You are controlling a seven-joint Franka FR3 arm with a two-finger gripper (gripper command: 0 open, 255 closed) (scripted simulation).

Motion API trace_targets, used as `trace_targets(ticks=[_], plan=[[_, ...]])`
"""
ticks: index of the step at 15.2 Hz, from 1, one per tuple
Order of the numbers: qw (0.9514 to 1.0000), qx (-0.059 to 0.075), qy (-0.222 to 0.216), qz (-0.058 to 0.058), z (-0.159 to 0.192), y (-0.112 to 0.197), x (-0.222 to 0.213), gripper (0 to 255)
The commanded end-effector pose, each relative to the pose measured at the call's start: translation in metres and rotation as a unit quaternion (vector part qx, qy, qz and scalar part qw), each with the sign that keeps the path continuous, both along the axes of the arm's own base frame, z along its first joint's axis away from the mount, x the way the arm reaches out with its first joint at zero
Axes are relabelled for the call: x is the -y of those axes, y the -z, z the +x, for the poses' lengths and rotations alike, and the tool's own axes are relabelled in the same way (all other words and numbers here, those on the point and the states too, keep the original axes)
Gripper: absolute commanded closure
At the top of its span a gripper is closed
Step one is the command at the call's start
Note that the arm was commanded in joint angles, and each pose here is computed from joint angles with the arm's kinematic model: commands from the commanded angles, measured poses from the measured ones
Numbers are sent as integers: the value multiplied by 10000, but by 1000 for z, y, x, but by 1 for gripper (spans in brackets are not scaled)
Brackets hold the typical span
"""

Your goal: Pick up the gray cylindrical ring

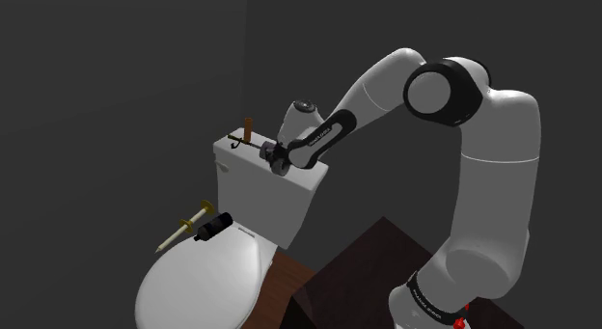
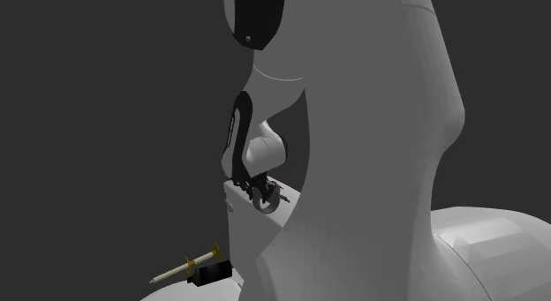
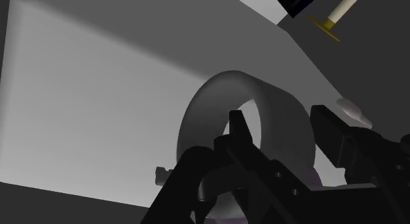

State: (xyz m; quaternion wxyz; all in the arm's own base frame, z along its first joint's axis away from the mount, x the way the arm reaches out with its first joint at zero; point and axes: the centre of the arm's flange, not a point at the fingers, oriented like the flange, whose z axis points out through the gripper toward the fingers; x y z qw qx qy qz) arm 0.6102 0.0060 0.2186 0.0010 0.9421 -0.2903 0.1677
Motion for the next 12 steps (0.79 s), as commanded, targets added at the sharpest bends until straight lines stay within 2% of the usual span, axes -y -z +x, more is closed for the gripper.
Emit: trace_targets(ticks=[1, 12], plan=[[10000, -1, 0, -1, 0, -10, 0, 255], [10000, -1, 0, -1, 0, -69, 0, 255]])
